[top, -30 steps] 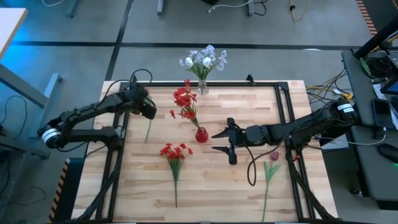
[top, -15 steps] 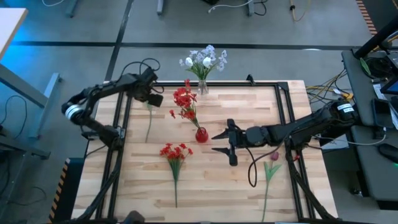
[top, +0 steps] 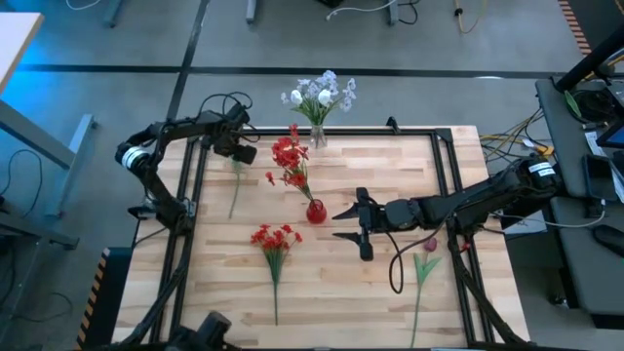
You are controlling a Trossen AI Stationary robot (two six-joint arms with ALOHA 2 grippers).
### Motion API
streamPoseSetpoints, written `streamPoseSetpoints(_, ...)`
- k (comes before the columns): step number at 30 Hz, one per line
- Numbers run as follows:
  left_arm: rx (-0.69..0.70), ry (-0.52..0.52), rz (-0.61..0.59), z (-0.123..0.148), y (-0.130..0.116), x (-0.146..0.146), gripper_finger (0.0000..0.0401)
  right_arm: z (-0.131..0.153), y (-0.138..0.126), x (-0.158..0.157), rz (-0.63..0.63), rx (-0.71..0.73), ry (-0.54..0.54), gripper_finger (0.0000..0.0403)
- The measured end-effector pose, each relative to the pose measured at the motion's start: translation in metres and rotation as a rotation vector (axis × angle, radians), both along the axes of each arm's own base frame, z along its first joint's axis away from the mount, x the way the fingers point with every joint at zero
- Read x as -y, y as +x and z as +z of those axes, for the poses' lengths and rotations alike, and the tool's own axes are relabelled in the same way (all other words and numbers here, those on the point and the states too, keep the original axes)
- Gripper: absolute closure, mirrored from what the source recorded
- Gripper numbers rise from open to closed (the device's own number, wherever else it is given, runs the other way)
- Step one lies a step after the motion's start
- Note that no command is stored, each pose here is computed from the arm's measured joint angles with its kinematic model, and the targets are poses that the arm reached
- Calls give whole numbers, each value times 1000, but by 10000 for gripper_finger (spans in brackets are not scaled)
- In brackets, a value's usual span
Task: Sort flowers into vase by color
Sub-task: Put the top dark red flower into the red vase
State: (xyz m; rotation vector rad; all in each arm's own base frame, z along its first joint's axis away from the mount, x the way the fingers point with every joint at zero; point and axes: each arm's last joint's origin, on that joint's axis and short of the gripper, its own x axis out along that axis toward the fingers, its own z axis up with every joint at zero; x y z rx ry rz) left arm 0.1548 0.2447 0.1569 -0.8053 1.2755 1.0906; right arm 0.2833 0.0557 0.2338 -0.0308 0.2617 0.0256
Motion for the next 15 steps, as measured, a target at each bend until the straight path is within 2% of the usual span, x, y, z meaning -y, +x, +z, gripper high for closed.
streamPoseSetpoints(6,1,-12,14,-5,6,-16,304,0,-1,-2,6,0,6,204)
streamPoseSetpoints(10,-14,-31,-18,-11,11,-23,329,0,-1,-5,16,-1,5,204)
streamPoseSetpoints(15,-18,-33,-74,-11,13,-25,382,0,-1,-7,22,-1,5,204)
